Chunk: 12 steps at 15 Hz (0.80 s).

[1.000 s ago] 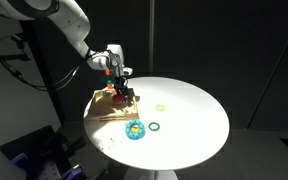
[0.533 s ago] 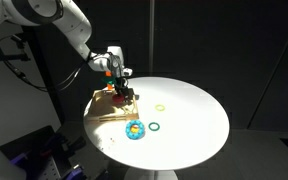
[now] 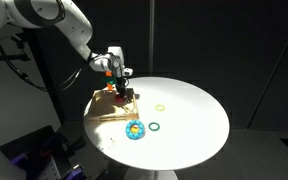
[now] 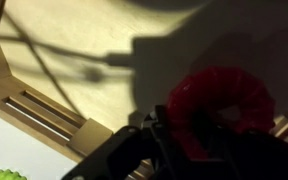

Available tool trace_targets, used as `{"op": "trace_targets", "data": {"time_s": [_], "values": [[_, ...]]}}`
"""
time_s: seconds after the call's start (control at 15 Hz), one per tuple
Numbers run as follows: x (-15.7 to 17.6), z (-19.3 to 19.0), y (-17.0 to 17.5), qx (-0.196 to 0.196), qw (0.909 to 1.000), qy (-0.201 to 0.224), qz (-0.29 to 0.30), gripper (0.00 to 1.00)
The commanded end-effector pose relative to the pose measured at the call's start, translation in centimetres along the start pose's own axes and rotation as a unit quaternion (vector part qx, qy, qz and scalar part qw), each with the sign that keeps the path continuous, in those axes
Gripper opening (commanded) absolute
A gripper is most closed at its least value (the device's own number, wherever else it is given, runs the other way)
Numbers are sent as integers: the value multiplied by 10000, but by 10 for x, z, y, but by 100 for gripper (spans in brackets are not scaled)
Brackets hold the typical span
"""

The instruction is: Take the orange ring off of the tray

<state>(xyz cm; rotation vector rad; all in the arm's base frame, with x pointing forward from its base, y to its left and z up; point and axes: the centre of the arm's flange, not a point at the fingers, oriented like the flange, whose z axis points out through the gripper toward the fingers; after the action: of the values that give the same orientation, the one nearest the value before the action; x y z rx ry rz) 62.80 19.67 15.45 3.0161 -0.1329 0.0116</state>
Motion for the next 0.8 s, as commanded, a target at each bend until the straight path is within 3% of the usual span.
{"op": "trace_targets", "data": {"time_s": [0.0, 0.4, 0.73], "values": [[11, -33, 4, 41, 9998, 177, 107, 9], [18, -91, 38, 34, 9978, 559, 359, 10], [16, -96, 94, -235, 9948, 548, 826, 10]]}}
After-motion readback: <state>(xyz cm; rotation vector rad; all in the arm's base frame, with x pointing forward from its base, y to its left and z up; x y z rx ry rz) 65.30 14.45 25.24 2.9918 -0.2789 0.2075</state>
